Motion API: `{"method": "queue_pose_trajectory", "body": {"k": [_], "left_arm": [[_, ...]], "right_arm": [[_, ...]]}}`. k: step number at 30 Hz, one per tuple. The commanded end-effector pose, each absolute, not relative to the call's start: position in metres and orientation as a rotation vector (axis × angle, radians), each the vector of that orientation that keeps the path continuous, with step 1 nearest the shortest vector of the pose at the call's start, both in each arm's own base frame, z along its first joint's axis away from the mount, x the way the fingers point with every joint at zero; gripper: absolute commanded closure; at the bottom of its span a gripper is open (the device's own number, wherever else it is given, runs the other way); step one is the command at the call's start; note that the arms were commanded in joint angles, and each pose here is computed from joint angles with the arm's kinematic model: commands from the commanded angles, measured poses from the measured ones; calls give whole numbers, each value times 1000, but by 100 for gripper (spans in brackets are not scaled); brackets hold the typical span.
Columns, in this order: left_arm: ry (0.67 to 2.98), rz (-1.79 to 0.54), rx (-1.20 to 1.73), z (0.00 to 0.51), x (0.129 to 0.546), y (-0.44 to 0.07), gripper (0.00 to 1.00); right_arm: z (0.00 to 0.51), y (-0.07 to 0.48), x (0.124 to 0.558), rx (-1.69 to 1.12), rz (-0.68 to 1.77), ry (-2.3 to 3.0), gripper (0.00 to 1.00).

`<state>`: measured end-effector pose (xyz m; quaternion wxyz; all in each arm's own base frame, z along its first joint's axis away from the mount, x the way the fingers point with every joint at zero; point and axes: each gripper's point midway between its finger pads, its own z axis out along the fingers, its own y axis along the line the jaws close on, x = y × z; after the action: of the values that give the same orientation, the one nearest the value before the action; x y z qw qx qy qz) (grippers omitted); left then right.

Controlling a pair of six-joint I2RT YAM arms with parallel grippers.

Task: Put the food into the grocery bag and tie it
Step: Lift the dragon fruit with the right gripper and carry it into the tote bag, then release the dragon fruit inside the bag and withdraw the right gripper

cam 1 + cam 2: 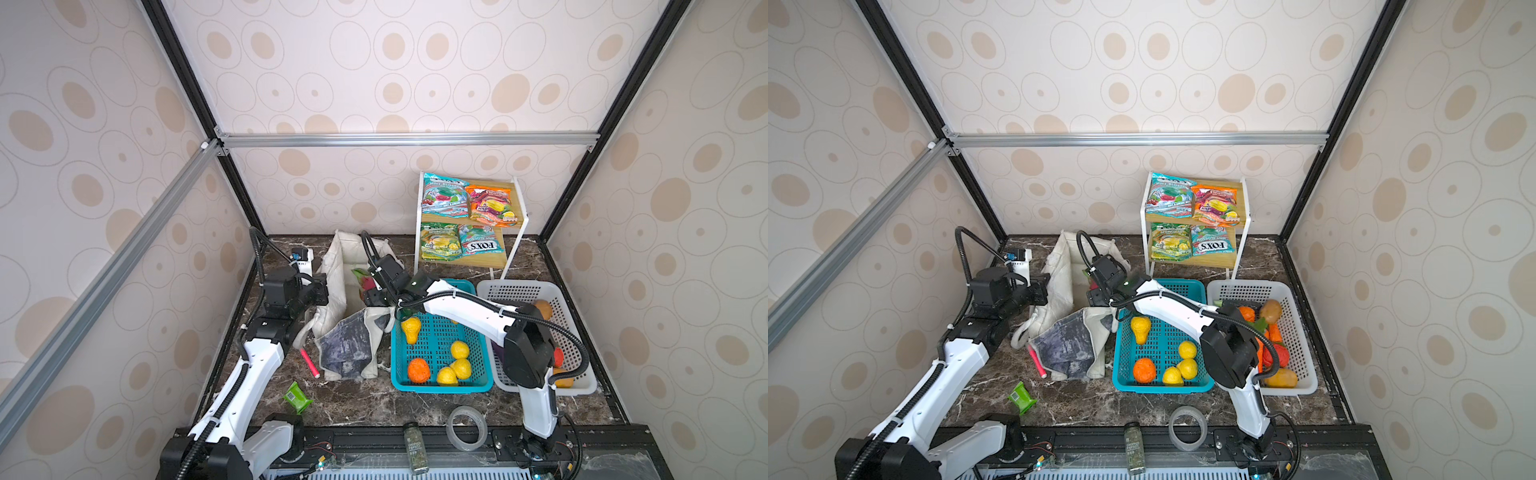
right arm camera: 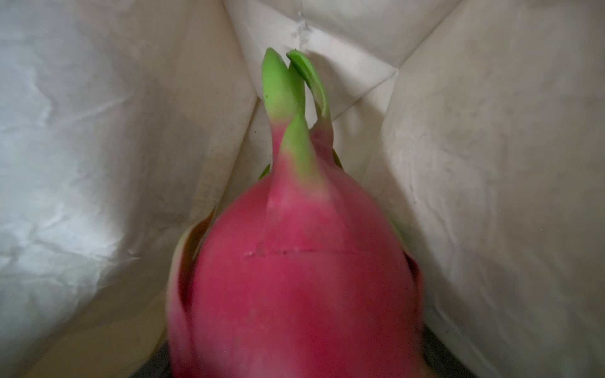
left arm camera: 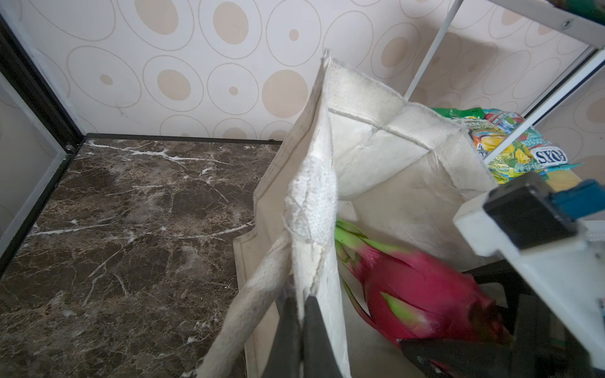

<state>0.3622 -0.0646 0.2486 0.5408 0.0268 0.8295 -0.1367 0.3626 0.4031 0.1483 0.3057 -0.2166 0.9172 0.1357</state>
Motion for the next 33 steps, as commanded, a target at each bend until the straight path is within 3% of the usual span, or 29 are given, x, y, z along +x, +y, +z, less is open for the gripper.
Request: {"method": "queue_pose_trajectory", "body": {"k": [1, 9, 16, 25, 33], "left_arm": [[1930, -329, 83, 261, 360, -67, 100], [1928, -318, 77, 262, 360, -65, 100], [1932, -313, 75, 260, 361, -65, 100], [1931, -309, 72, 261, 360, -64, 100], [1935, -266, 45, 260, 360, -56, 100]], "right_arm": [[128, 403, 366, -531, 319, 2469, 36], [102, 397, 365, -550, 232, 2532, 33], [124, 401, 362, -561, 303, 2501, 19], [200, 408, 358, -571, 442, 2375, 0], [268, 409, 345, -560, 598, 2250, 0]]}}
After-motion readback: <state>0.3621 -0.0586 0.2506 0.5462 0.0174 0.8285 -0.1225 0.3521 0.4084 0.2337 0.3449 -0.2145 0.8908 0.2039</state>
